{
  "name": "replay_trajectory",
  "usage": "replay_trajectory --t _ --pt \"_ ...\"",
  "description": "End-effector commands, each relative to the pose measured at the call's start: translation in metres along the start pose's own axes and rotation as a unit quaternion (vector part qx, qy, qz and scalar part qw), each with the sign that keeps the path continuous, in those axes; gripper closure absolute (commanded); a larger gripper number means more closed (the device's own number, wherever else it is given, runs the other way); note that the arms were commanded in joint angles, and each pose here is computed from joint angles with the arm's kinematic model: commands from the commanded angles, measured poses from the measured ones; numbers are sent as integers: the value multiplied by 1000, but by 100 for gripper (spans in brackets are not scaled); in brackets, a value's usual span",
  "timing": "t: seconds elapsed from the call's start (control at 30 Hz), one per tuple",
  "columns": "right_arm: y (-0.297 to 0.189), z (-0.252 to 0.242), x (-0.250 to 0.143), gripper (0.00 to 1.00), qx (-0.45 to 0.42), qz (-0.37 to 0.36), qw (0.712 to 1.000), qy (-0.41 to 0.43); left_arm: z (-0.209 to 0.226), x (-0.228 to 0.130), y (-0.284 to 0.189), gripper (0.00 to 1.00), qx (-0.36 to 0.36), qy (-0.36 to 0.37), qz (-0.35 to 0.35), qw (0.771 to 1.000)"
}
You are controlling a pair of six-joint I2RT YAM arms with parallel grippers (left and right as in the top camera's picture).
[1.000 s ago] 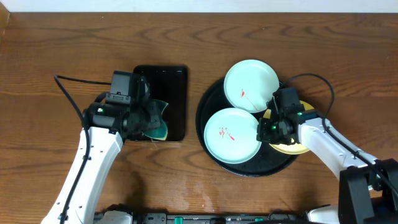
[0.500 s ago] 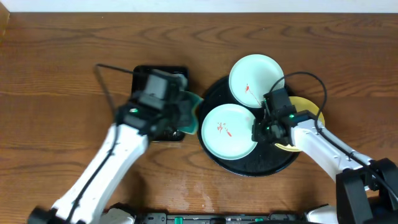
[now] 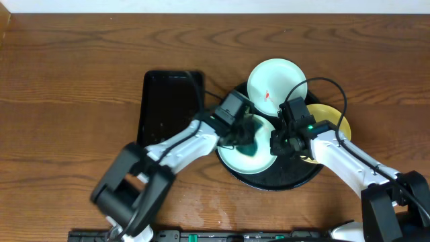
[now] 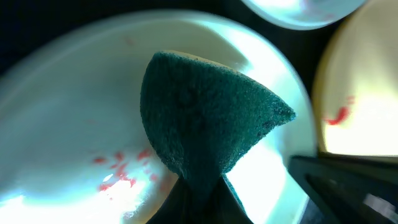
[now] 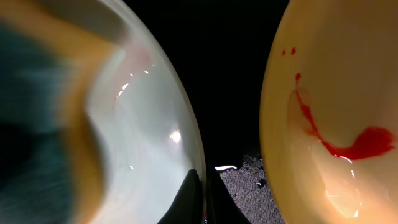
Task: Clean dirty plates on tray and stack at the side
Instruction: 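Scrub the pale green plate with the sponge in the left gripper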
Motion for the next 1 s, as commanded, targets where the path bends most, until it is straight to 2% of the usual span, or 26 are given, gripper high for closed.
replay_trajectory --t 0.0,0.13,0.3,0.43,0.5,0.6,0.67,0.83,0.9,0.97 --pt "1 3 -2 99 -3 2 1000 -23 9 -9 23 93 13 -51 37 998" --pt "1 3 -2 99 -3 2 1000 -23 35 -14 28 92 102 -70 40 991" --pt "1 2 -2 99 -6 0 1000 -23 59 -5 1 93 238 -86 15 967" --pt "1 2 -2 99 -6 0 1000 -23 70 0 -20 93 342 -64 -10 938" --pt "1 2 -2 99 -6 1 1000 -23 71 1 -21 93 353 -46 -7 935" --pt "1 2 -2 99 -7 2 1000 -23 70 0 -21 92 349 -46 -7 936" --pt "1 2 -3 99 -7 3 1000 -22 65 0 -17 92 319 -50 1 946" --pt "1 2 -3 99 -7 2 1000 -28 30 4 4 92 114 -63 43 991" --pt "1 2 -2 99 -7 2 999 -36 20 6 9 92 71 -65 43 994" --pt "1 2 -2 99 -7 2 999 -40 15 8 12 92 58 -75 36 995"
Point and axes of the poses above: each gripper's point midway between its finger pads, its own y axis out along the fingers, its own z axis along the line the jaws close on, x = y × z, the point moved 10 cm from there along -y, back along the fingers, and after that the axes turned 4 degrees about y, right-handed, at the moved point
